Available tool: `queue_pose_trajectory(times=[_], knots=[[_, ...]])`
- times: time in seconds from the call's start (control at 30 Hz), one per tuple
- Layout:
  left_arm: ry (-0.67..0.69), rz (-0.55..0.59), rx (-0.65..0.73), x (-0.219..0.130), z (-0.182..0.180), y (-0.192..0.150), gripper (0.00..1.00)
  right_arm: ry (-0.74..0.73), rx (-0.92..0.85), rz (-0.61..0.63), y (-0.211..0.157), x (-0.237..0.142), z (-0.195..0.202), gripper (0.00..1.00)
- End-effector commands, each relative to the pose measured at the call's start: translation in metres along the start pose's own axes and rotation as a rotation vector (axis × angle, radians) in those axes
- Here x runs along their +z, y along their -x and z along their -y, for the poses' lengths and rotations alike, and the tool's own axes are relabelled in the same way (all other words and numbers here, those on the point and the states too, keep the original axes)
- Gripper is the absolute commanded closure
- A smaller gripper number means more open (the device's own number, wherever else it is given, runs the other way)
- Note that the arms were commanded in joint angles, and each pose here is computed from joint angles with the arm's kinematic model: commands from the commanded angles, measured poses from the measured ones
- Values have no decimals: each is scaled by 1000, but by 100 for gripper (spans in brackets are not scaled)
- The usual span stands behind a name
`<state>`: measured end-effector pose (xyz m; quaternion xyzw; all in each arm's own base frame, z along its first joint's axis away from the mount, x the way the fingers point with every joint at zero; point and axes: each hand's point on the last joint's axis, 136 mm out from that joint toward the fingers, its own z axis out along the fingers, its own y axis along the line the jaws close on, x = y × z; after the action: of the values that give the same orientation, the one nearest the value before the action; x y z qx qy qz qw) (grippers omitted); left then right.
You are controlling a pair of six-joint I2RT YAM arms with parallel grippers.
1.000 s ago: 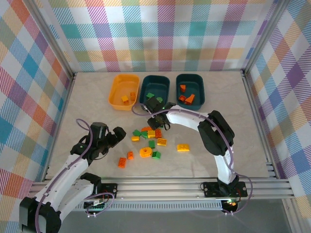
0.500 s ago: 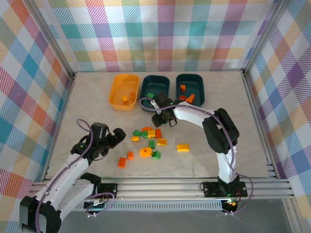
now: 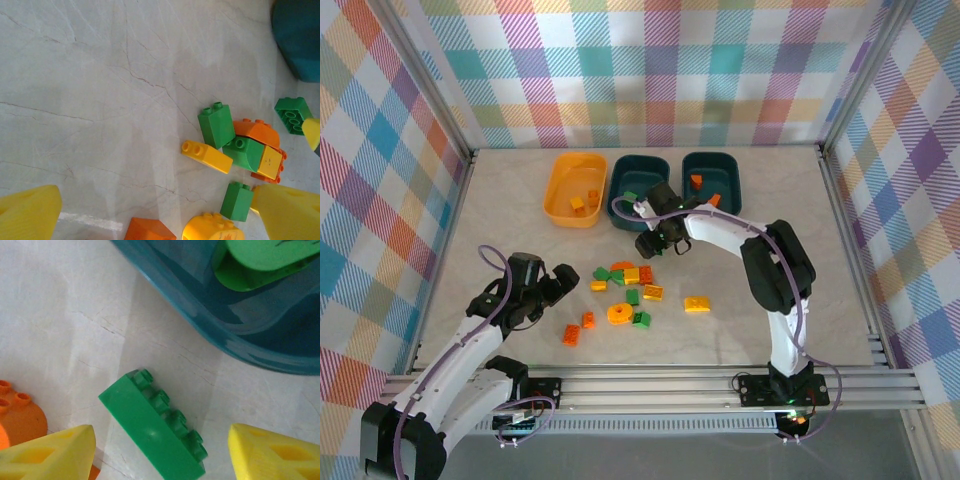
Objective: Sort the legos into containers by color
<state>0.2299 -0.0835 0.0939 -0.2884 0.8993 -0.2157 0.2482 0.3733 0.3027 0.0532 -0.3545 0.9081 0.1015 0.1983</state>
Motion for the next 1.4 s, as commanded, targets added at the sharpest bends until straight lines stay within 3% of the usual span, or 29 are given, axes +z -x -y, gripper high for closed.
queue_pose_trajectory(times=[0.0, 0.23, 0.3, 0.4, 0.43, 0.63, 0.8, 1.0, 1.1, 1.13, 1.2, 1.27, 1.37], knots=[[-16, 8, -14, -2, 5, 4, 0, 110, -89, -33, -5, 9, -23, 29], [-13, 9, -6, -2, 6, 6, 0, 124, -84, -64, -15, 25, -30, 33], [-13, 9, -6, -2, 7, 6, 0, 51, -68, -73, -16, 29, -21, 42], [-15, 5, -6, -1, 8, 7, 0, 8, -54, -56, -15, 27, -17, 71], [-16, 4, -5, -1, 9, 7, 0, 1, -53, -39, -13, 23, -19, 76], [-41, -16, 21, 0, 17, 6, 0, 32, -1, 172, 27, -46, -34, 82], [-2, -93, 122, 13, 26, -9, 7, -75, 64, 257, 71, -64, 5, 83], [142, -117, 317, 12, 25, -26, 12, -128, 139, 159, 105, -16, 53, 80], [209, -118, 365, 7, 16, -33, 12, -137, 162, 173, 123, -7, 66, 78], [232, -114, 367, 5, 12, -33, 12, -139, 175, 181, 128, -6, 70, 75], [285, -99, 367, -3, -1, -32, 13, -134, 201, 198, 137, -7, 75, 54], [311, -99, 352, -9, -12, -36, 12, -139, 203, 210, 144, -11, 78, 42], [290, -120, 341, -14, -18, -45, 14, -141, 219, 250, 153, -26, 77, 37]])
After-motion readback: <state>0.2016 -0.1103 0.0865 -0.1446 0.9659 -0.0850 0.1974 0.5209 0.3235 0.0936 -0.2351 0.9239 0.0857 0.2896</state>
